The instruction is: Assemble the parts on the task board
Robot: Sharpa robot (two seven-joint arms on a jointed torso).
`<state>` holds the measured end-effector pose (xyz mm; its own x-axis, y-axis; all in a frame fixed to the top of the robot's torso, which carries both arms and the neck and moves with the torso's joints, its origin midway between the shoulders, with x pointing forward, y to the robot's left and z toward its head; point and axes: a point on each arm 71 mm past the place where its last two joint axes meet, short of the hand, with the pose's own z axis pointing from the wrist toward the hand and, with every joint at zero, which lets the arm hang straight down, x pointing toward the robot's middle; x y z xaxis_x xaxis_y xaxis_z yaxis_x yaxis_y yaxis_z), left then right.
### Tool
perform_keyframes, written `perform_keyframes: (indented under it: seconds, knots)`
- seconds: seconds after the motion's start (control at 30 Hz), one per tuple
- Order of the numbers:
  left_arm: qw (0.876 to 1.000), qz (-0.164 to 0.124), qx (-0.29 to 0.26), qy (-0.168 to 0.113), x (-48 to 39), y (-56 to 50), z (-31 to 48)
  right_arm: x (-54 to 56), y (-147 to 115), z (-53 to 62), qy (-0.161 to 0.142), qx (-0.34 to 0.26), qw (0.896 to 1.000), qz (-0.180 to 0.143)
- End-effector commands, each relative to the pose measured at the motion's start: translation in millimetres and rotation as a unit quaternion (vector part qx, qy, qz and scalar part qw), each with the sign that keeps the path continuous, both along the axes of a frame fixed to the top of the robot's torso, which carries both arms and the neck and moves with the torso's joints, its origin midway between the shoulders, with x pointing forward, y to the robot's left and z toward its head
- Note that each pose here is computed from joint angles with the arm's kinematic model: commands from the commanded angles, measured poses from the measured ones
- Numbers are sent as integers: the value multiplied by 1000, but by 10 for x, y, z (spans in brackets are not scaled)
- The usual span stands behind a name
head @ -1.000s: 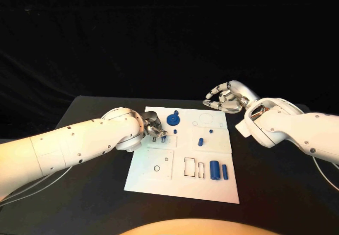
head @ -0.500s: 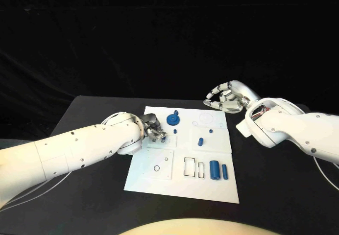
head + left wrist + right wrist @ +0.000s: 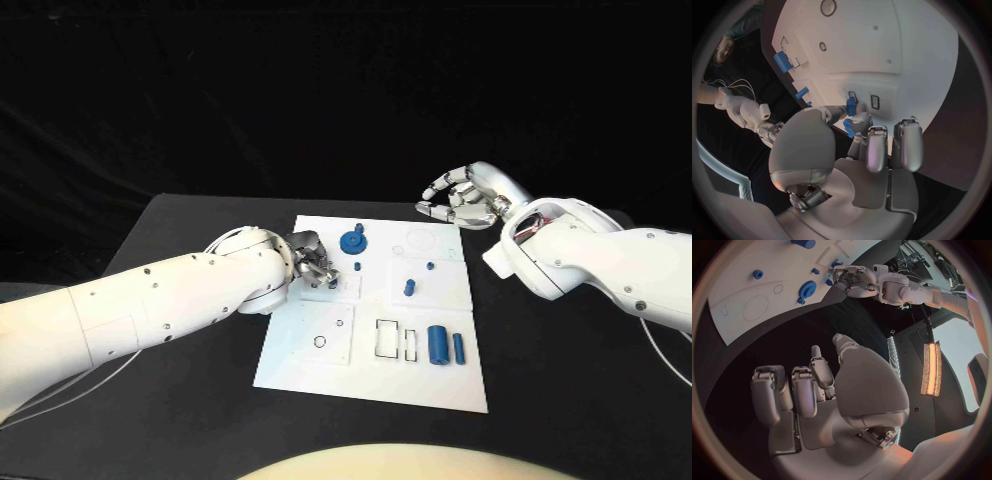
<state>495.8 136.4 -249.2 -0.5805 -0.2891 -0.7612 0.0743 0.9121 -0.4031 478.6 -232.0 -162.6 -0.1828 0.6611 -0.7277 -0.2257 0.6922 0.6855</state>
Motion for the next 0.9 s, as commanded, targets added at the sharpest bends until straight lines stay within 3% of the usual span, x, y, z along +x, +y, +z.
perform_keyframes:
  seconds: [0.03,0.9]
  knots:
    - [999,-14,15,26,-38,-7,-54,-5,12,0,-4,-4,1000,7]
    - [999,-12,18,46,-47,13,-75,-4,8,-6,-4,-4,1000,7]
